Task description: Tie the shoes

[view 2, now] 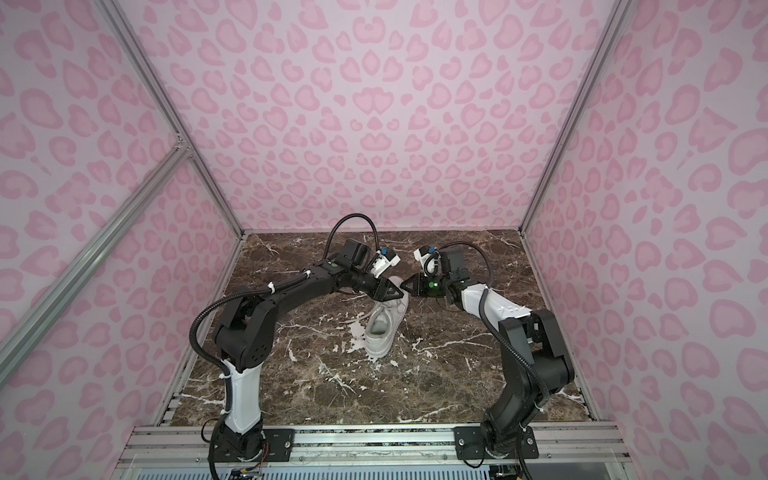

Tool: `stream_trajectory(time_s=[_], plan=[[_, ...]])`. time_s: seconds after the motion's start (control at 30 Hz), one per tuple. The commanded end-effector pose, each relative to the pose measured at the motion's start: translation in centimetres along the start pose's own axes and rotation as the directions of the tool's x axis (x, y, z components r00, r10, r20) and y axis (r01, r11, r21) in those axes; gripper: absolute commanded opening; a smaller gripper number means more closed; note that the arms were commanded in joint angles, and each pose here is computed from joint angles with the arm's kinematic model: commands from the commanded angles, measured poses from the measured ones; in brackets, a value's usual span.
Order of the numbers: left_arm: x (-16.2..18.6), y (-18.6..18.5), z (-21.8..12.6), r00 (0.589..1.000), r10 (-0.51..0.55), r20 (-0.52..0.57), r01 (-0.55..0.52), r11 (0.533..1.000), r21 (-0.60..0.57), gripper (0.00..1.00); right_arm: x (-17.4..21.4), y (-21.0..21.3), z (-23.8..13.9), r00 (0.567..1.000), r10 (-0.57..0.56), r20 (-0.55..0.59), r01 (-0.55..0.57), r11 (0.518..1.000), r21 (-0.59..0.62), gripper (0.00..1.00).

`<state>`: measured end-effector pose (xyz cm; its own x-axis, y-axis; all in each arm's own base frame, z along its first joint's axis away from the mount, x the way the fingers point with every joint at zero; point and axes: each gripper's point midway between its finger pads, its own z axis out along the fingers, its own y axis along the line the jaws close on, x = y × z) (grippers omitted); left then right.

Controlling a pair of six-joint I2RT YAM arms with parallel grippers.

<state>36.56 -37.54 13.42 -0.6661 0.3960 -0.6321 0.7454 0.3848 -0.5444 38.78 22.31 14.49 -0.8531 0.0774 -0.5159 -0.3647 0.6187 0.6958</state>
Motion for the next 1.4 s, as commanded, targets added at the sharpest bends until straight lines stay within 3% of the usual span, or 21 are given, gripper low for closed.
stream_trajectory(time_s=[0.0,0.7,0.87,1.07,1.17,1.37], plan=[[-1.5,-0.5,-0.7,0.998,0.036,0.06,-0.036,0.999,0.015,0.46,-0.2,0.4,0.2,1.0,0.004,0.01,-0.003,1.0,-0.028,0.0],[-1.4,0.1,0.2,0.995,0.033,0.093,-0.037,0.999,0.04,0.45,-1.3,2.6,0.5,0.995,0.095,0.04,-0.086,0.98,-0.18,0.0],[-1.8,0.2,0.0,0.994,0.034,0.108,-0.039,0.998,0.042,0.38,-0.8,2.5,0.5,0.995,0.096,0.027,-0.09,0.981,-0.173,0.0],[-1.7,0.4,0.0,0.994,0.025,0.109,-0.03,0.998,0.049,0.15,-0.9,2.6,0.3,0.995,0.091,0.029,-0.085,0.982,-0.168,0.01],[-1.6,0.6,-0.1,0.994,0.017,0.109,-0.022,0.999,0.049,0.04,-0.9,2.4,0.1,0.996,0.087,0.034,-0.081,0.984,-0.157,0.09],[-1.6,0.8,-0.6,0.993,0.006,0.122,-0.013,0.999,0.05,0.03,-0.7,1.0,-1.3,0.993,0.103,0.064,-0.095,0.988,-0.118,0.27]])
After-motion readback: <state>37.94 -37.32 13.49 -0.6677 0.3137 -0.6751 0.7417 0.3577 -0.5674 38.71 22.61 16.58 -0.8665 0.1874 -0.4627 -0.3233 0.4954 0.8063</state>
